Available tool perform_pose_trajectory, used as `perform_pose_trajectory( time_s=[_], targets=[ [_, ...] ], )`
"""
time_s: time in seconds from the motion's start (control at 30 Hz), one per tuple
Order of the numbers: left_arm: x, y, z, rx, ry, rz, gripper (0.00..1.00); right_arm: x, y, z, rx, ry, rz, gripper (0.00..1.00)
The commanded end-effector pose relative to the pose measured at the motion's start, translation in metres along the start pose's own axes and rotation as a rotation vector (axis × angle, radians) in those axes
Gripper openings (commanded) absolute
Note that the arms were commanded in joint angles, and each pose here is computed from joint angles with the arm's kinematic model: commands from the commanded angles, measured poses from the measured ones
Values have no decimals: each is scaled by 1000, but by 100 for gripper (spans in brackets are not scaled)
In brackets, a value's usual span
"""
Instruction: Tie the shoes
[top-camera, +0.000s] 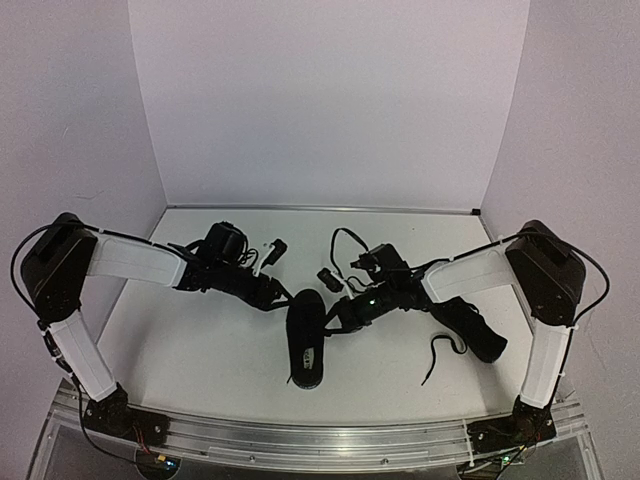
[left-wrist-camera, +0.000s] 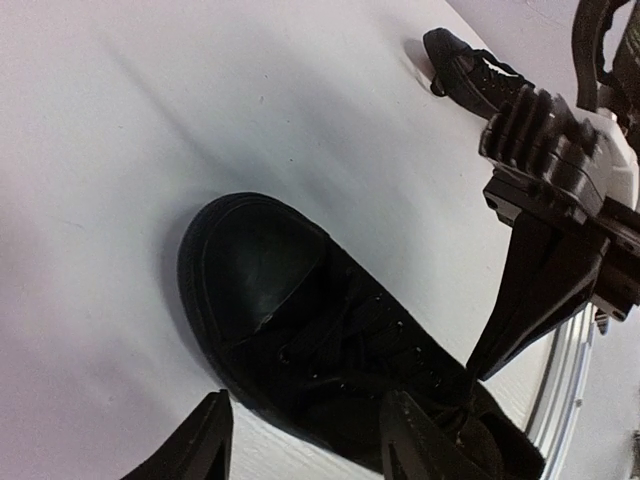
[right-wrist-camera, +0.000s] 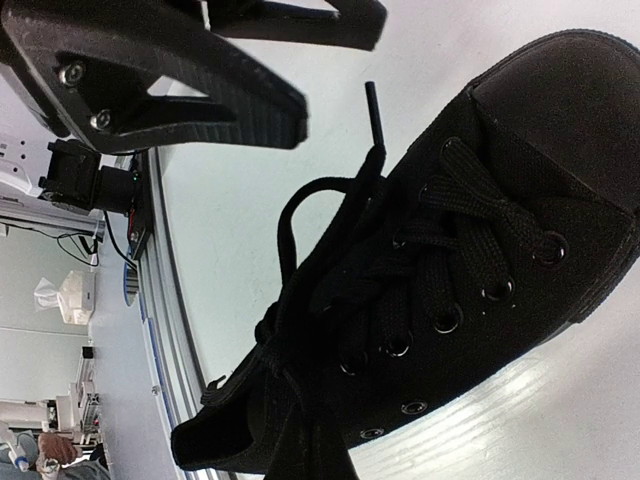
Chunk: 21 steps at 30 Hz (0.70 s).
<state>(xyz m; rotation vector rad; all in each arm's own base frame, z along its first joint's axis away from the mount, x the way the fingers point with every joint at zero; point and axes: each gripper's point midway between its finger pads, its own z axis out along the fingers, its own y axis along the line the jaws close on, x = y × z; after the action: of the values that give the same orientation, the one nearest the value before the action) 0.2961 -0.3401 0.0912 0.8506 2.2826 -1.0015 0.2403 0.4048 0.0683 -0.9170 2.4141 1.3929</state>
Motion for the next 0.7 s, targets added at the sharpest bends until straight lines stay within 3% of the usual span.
perform_pose_trajectory(
  time_s=[0.0,0.27,0.37,0.67],
  targets=[
    [-13,6,-38,-111,-103,146,57,-8,4,2,-13,-15,-29,0],
    [33,0,-42,-72,-47,454,56,-9,4,0,-6,-21,-25,0],
    [35,-8,-36,-36,-86,538,55,-7,0,1,12,-19,-13,0],
    [34,-16,-3,-66,-57,776,54,-6,-3,2,20,-18,2,0]
  ],
)
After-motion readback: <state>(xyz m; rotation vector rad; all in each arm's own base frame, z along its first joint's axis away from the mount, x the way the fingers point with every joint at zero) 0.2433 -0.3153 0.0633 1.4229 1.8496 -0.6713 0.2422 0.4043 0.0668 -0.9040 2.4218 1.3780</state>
